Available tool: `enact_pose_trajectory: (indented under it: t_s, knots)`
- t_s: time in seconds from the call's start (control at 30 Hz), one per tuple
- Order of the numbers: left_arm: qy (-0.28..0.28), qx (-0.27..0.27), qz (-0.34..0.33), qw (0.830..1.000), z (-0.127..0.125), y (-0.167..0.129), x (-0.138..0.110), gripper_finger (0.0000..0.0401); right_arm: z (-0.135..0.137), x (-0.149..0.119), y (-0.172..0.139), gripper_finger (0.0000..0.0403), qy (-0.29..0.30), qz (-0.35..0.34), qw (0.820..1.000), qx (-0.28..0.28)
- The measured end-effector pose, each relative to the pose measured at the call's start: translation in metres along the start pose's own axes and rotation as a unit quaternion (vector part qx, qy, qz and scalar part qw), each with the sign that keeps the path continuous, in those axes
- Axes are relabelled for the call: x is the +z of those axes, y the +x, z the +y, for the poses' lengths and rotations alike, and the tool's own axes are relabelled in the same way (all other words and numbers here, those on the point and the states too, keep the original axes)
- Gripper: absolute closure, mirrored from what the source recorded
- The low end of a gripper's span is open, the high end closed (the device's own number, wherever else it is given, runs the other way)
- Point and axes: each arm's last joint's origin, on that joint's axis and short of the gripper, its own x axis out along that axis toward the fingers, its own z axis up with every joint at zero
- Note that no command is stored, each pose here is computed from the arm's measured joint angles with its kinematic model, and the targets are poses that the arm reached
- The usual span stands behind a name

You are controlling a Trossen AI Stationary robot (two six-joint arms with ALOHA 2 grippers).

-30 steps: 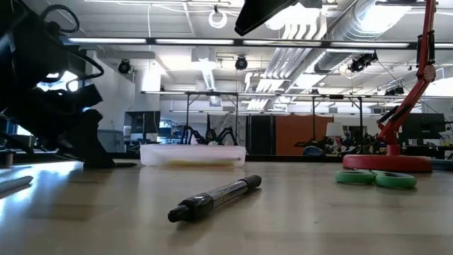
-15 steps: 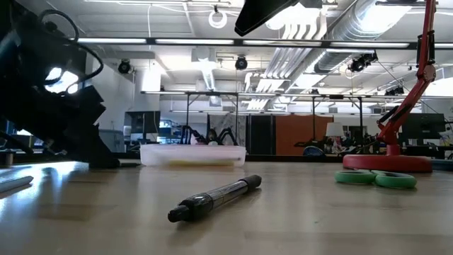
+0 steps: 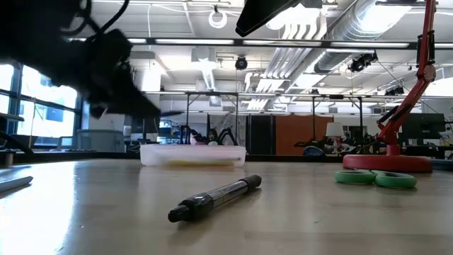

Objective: Pick & place school supplies into a supply box
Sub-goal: Put the top dark green crayon into the orange supply box, then put the black pen into the orange supply box

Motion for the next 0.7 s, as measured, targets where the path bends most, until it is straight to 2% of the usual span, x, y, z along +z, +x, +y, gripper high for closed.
enact_pose_trajectory:
  t_s: [0.17, 0.33, 0.47, 0.6, 0.7]
  knots:
    - [0.036, 0.016, -0.029, 0.999, 0.003, 0.022, 0.042, 0.0363, 0.000, 0.000, 0.000, 0.0370, 0.000, 0.000, 1.000, 0.000]
    - [0.049, 0.058, 0.024, 0.997, 0.035, 0.054, 0.079, 0.0366, 0.000, 0.000, 0.000, 0.0370, 0.002, -0.002, 1.000, 0.000]
    - [0.035, 0.099, 0.101, 0.989, 0.070, 0.069, 0.085, 0.0344, 0.000, 0.001, 0.000, 0.0370, 0.005, -0.003, 1.000, 0.001]
    - [0.007, 0.074, 0.128, 0.989, 0.087, 0.077, 0.088, 0.0311, 0.001, 0.001, 0.000, 0.0371, 0.013, -0.005, 1.000, 0.002]
    - [0.001, 0.069, 0.135, 0.988, 0.091, 0.080, 0.087, 0.0290, 0.003, 0.001, 0.003, 0.0370, -0.002, -0.005, 1.000, 0.002]
